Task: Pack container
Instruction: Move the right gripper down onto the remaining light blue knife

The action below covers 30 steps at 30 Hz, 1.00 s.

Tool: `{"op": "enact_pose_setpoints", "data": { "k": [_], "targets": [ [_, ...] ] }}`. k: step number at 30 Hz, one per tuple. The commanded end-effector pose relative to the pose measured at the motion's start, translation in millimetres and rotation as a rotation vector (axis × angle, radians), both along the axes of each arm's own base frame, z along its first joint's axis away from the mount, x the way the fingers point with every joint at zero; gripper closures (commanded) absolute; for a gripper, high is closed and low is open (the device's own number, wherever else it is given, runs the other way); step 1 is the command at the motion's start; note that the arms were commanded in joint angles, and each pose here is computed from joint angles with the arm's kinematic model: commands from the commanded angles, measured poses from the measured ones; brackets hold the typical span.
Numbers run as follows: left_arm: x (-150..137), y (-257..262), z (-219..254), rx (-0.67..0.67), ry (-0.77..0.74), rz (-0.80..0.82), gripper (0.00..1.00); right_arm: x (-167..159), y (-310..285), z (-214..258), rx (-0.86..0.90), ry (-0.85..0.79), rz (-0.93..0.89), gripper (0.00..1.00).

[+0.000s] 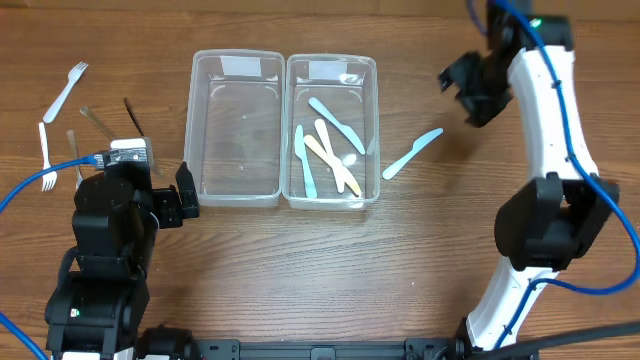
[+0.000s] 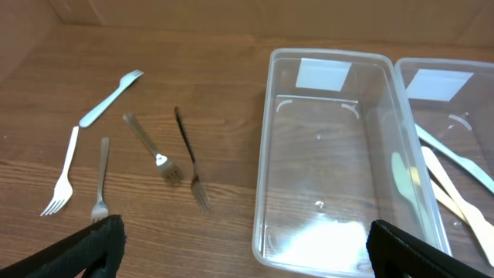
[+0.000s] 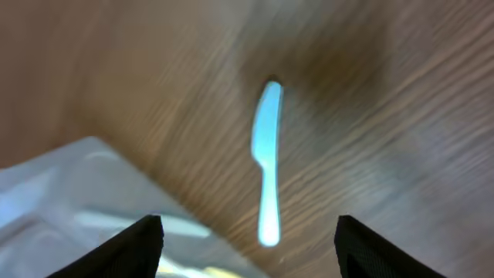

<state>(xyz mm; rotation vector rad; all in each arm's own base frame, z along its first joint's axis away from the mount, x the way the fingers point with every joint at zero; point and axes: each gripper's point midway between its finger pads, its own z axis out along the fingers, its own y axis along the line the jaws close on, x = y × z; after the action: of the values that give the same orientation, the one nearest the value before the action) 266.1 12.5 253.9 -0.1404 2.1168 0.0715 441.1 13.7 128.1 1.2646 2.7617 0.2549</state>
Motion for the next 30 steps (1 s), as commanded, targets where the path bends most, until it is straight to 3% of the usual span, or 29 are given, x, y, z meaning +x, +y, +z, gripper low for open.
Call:
{"op": "enact_pose_setpoints", "data": {
  "k": [1,7,13,15,17,22,26,30],
  "targets": [
    [1,1,11,-0.013,-0.028,0.003,0.0,-14,4,-39,0.025,0.053,0.027,0.25],
    [1,1,11,-0.013,-0.028,0.003,0.0,-11,10,-74,0.055,0.021,0.04,0.22],
    [1,0,11,-0.014,-0.028,0.003,0.0,5,9,-78,0.05,-0.052,0.042,0.23],
    [1,0,11,-0.014,-0.028,0.003,0.0,5,4,-79,0.027,-0.047,-0.01,0.34],
    [1,0,11,-0.014,-0.028,0.003,0.0,2,-3,-80,0.0,-0.027,-0.073,0.39],
    [1,0,11,-0.014,-0.028,0.003,0.0,-5,-4,-81,-0.007,0.007,-0.088,0.41],
    [1,0,11,-0.014,-0.028,0.003,0.0,0,-2,-46,-0.045,-0.002,-0.029,0.42],
    [1,0,11,-0.014,-0.028,0.003,0.0,28,-2,26,-0.104,-0.136,-0.01,0.38]
  ]
}}
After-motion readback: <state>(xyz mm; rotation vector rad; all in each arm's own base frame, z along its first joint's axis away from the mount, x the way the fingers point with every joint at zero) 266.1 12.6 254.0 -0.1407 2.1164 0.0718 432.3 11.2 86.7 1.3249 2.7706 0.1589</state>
